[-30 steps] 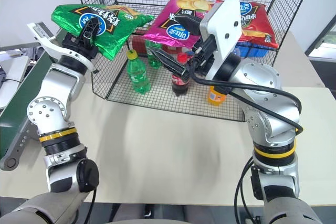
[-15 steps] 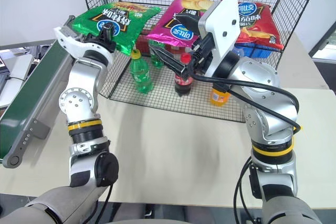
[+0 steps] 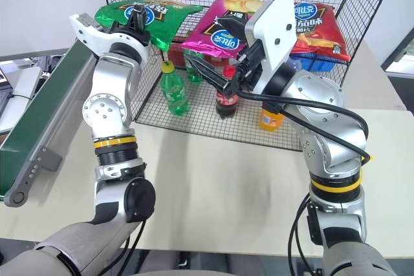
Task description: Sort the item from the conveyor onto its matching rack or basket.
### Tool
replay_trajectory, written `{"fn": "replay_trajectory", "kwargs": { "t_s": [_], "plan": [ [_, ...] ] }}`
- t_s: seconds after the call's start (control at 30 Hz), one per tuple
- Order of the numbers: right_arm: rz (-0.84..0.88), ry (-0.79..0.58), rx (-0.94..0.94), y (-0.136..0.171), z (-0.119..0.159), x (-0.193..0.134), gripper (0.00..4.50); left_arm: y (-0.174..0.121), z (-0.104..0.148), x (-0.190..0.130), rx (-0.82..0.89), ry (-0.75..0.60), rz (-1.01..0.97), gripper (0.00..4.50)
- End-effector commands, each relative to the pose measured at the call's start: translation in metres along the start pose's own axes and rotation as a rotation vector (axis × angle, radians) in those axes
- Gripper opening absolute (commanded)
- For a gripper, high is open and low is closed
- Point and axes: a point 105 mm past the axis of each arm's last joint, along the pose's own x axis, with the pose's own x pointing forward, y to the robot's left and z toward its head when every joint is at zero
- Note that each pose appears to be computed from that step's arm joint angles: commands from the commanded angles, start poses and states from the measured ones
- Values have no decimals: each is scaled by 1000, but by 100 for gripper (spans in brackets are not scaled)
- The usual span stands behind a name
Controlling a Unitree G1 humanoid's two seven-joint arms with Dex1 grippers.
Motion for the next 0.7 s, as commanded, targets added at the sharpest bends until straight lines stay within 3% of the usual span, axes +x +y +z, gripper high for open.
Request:
{"fn": "replay_trajectory", "kwargs": {
  "t_s": [0.03,0.2,0.3,0.57,0.7],
  "plan": [
    [-1,-46,-39,1,14,0,450,-8,0,1,-12,-23,-11,6],
    [-1,-46,-39,1,14,1,450,-4,-1,2,-29,-23,7,6],
    [-2,-47,-40,0,14,1,450,-4,-1,3,-36,-22,4,89],
    [0,-49,-36,2,14,1,450,1,-5,-4,-49,25,20,446],
    [6,-51,-30,4,13,1,450,4,-7,-15,-40,86,18,449]
  ]
}}
